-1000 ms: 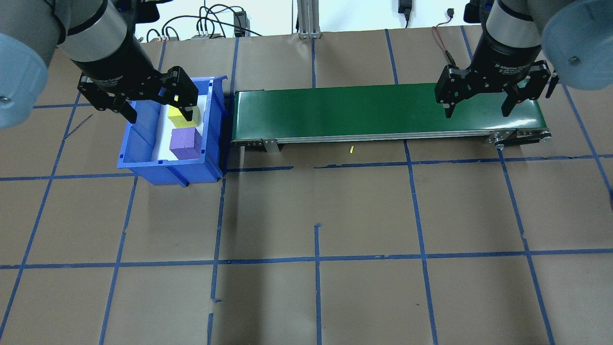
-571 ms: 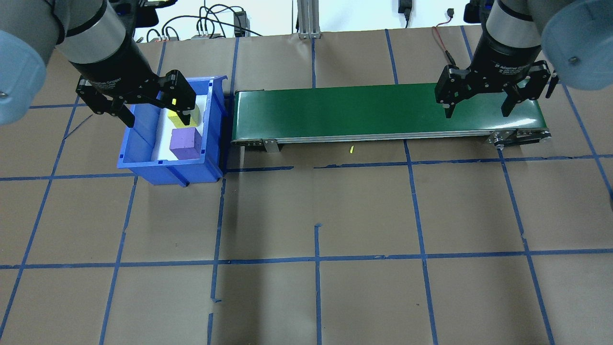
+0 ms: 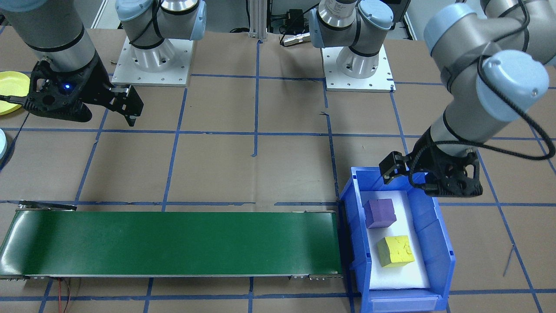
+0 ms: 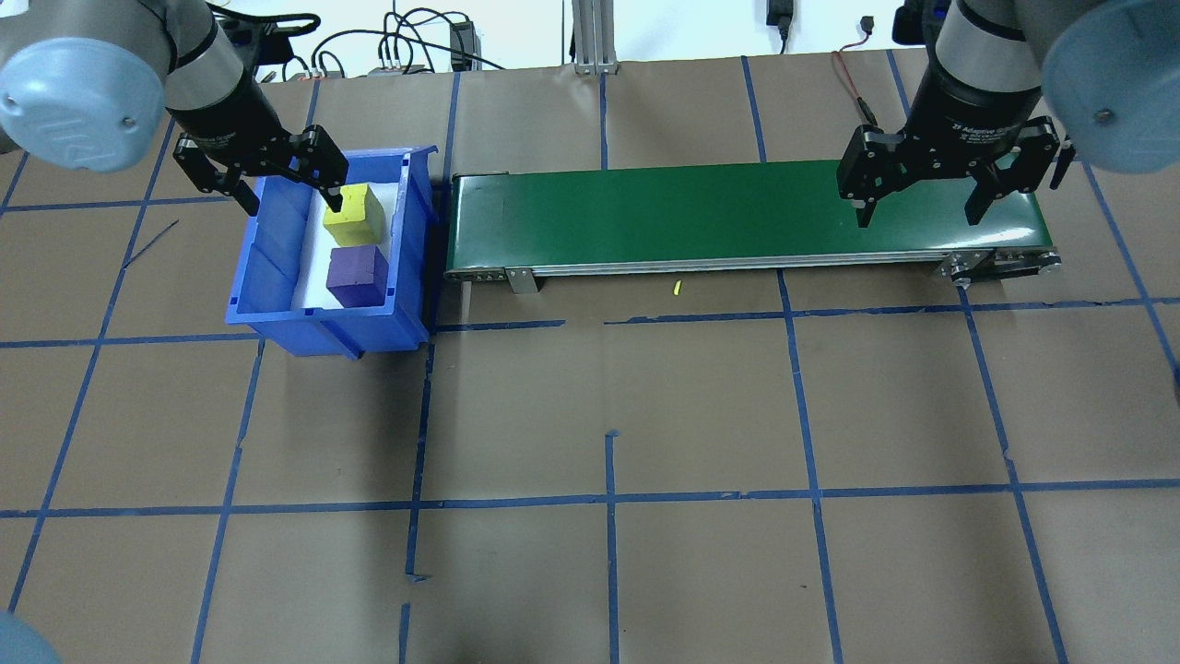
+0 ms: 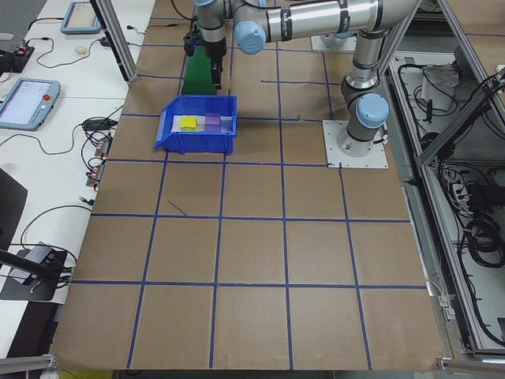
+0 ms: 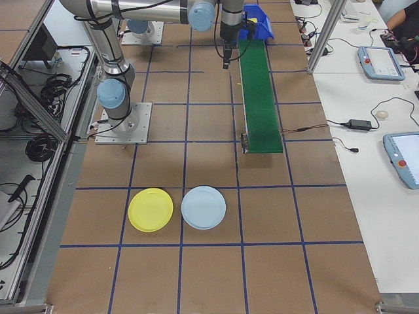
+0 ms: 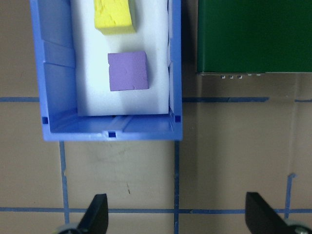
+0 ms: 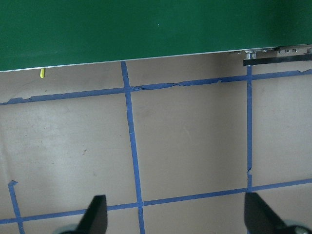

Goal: Move block left to right into plate

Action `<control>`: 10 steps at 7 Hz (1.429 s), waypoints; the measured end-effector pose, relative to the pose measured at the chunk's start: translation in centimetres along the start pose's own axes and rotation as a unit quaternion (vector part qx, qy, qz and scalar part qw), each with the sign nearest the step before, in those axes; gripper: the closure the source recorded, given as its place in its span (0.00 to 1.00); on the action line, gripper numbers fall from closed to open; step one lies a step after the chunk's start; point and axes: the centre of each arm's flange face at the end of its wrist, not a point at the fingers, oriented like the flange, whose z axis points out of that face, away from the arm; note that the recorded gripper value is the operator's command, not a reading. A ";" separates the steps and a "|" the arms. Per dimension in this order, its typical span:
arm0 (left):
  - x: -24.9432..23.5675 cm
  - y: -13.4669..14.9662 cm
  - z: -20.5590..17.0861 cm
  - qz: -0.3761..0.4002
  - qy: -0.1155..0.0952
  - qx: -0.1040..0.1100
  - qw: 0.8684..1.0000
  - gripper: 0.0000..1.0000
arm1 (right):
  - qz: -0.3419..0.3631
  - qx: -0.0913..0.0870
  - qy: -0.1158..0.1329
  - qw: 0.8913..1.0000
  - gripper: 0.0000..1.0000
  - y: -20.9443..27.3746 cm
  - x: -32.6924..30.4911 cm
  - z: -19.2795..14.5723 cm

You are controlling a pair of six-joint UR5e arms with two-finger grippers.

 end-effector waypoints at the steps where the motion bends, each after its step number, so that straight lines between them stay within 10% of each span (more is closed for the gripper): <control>1: -0.5 -1.3 2.8 -0.001 0.002 -0.010 1.000 0.00 | 0.000 0.000 0.000 1.000 0.00 0.0 0.0 0.0; 6: -0.7 -2.1 11.9 -0.009 0.021 -0.051 0.998 0.07 | 0.000 0.000 0.000 1.000 0.00 0.0 0.0 0.0; 8: -0.7 -1.9 14.2 -0.013 0.024 -0.053 0.998 0.57 | 0.000 -0.001 0.000 1.000 0.00 0.0 0.0 0.0; 10: -0.7 -2.2 14.3 -0.023 0.021 -0.047 0.998 0.70 | 0.000 -0.001 0.000 1.000 0.00 0.0 0.0 0.0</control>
